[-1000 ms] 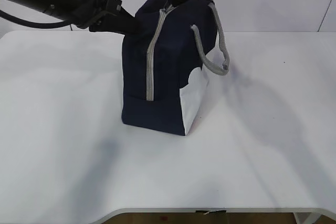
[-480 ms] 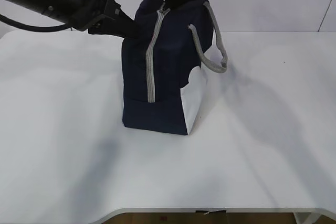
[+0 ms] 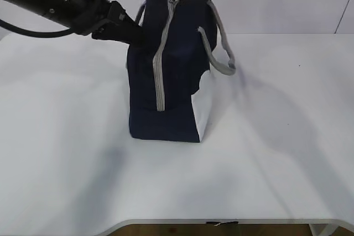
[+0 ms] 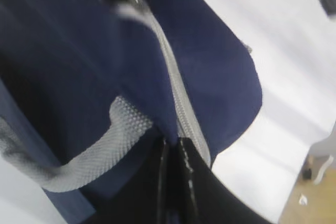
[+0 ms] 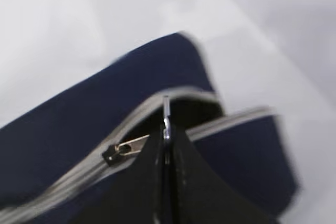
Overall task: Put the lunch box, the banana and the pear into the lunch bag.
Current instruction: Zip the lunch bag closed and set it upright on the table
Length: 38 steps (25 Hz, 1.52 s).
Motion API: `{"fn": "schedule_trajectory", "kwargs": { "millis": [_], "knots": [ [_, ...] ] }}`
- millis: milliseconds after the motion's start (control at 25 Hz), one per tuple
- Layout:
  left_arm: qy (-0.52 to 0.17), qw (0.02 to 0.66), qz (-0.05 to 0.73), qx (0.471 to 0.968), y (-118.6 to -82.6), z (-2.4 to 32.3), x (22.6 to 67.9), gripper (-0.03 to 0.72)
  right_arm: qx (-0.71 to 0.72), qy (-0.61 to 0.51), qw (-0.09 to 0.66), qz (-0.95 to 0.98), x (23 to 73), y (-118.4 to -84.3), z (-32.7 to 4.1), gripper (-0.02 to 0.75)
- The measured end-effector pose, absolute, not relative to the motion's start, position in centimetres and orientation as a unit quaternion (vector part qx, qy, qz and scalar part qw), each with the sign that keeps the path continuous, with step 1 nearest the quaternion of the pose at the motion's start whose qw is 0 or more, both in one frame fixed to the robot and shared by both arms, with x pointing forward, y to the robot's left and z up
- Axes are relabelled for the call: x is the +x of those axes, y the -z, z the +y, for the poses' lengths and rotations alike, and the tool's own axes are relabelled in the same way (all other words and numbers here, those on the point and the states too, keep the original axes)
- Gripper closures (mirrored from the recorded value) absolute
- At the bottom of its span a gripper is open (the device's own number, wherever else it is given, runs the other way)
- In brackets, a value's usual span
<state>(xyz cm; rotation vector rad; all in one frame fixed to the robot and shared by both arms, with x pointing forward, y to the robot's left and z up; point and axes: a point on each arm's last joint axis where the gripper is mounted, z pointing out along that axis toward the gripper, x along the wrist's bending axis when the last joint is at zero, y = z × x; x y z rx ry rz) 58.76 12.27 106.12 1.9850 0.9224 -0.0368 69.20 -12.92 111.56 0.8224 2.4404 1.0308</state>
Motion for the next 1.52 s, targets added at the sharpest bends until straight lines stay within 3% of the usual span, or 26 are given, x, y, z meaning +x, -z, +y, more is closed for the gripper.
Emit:
{"fn": "schedule_trajectory", "kwargs": {
  "millis": [200,760,1520],
  "knots": [
    [0.034,0.449,0.362,0.816,-106.0,12.2,58.3,0.69,0.303,-0.379,0.235,0.842,70.3,-112.0,-13.5,0.731],
    [0.054,0.436,0.348,0.829,-105.8,12.2,57.8,0.69,0.318,-0.386,0.252,0.828,71.8,-110.3,-13.3,0.731],
    [0.044,0.411,0.334,0.847,-105.4,12.5,57.7,0.69,0.44,-0.469,0.154,0.75,74.9,-106.8,-17.1,0.731]
  ]
}}
